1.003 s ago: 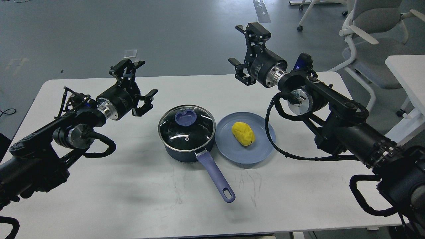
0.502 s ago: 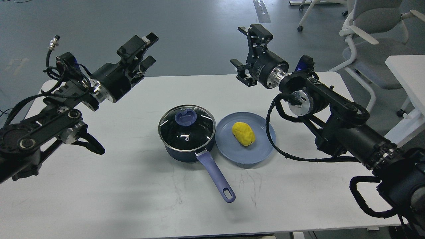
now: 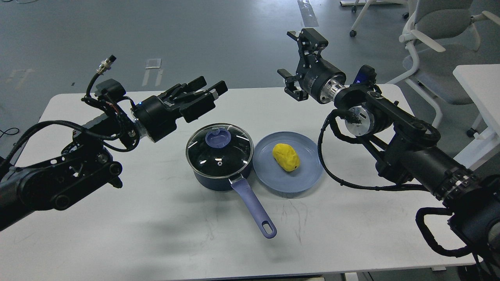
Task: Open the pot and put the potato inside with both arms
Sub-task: 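Move the left gripper over the pot and lower it onto the lid knob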
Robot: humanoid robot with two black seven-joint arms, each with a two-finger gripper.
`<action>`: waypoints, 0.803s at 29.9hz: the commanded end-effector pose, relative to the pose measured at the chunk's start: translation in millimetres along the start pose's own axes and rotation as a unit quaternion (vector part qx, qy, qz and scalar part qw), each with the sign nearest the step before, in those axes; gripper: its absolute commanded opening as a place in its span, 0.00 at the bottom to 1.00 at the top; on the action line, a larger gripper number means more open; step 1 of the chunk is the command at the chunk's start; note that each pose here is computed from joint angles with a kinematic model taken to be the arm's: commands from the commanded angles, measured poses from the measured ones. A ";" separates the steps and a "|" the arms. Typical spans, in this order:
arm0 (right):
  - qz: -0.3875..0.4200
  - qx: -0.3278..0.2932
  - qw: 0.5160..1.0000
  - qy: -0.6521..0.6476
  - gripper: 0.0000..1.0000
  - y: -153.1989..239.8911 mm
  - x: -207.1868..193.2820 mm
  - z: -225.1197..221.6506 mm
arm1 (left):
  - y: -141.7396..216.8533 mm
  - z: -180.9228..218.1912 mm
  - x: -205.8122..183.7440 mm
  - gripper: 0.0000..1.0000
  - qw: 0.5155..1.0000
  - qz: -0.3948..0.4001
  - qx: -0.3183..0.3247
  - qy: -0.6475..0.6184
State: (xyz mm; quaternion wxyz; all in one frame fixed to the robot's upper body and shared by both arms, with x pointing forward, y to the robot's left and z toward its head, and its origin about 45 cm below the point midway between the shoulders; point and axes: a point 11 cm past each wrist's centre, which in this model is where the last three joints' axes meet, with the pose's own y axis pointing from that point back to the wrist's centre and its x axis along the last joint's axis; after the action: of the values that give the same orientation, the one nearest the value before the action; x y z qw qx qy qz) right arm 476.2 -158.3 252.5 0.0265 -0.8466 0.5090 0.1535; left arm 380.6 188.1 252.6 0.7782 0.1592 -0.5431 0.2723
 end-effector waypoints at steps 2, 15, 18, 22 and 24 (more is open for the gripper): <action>0.003 -0.001 1.000 -0.002 1.00 1.0 1.8 1.7 | 7.8 9.4 -13.1 0.98 0.983 -0.016 -0.055 -0.176; 0.004 -0.002 1.000 -0.004 1.00 1.9 2.6 4.0 | 5.3 -2.9 10.0 0.98 0.997 0.074 0.012 -0.016; 0.002 -0.001 1.000 -0.005 1.00 2.5 1.9 2.8 | 6.3 -5.0 9.8 0.98 0.997 0.073 0.017 -0.012; 0.013 0.008 1.000 -0.013 1.00 7.4 12.4 -1.2 | 8.0 -1.4 -2.3 0.98 0.997 0.038 -0.005 -0.069; 0.022 0.019 0.999 -0.027 1.00 9.4 19.1 -6.0 | 7.7 1.1 -8.7 0.98 0.991 0.013 -0.028 -0.127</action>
State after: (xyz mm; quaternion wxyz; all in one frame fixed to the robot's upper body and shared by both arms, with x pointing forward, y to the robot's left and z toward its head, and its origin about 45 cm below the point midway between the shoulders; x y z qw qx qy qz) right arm 475.6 -171.3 251.1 0.0372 -0.8379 0.5202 0.1609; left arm 377.2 195.2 250.7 0.7314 0.1509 -0.5967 0.2938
